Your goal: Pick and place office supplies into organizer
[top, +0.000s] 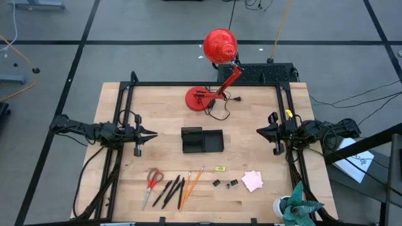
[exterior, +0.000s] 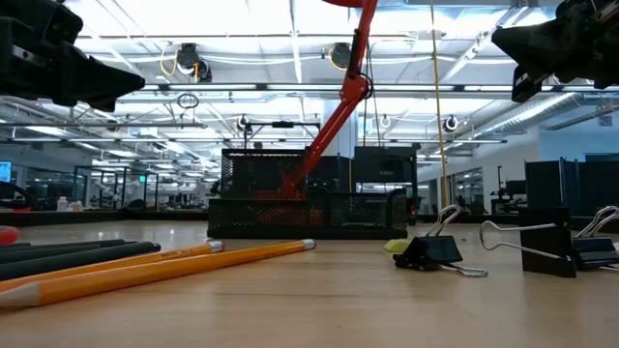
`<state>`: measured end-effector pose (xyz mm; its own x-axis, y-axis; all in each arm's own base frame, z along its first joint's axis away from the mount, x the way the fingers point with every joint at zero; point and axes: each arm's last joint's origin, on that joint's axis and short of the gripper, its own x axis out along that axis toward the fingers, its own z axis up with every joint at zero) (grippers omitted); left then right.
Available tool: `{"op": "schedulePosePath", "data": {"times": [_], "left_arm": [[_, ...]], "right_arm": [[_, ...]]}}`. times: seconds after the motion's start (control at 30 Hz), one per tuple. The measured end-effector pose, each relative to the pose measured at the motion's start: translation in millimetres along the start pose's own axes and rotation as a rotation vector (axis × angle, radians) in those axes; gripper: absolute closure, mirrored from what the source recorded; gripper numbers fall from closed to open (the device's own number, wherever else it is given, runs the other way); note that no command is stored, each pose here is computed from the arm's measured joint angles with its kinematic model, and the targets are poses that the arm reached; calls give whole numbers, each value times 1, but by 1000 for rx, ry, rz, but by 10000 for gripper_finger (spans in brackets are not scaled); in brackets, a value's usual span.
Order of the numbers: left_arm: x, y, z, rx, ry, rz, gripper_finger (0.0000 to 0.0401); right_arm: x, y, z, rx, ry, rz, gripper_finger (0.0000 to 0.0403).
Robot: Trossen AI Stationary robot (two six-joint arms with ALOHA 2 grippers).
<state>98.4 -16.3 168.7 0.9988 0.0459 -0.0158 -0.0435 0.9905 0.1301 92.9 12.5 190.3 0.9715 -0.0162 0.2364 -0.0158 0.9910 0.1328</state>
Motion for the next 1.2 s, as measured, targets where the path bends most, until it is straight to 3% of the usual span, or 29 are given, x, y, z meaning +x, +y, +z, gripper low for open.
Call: {"op": "schedulePosePath", "data": {"times": [0.73, 0.97, 1.2], "left_arm": [[-1, 2, 12, -8, -124, 13, 354], [-1, 2, 13, 6, -131, 15, 354], [-1, 2, 14, 48, -144, 21, 354]], "right_arm": [[0, 0, 4, 8, -45, 3, 394], [0, 1, 11, -130, -112, 13, 389], [8, 5, -1, -116, 37, 64, 344]]}}
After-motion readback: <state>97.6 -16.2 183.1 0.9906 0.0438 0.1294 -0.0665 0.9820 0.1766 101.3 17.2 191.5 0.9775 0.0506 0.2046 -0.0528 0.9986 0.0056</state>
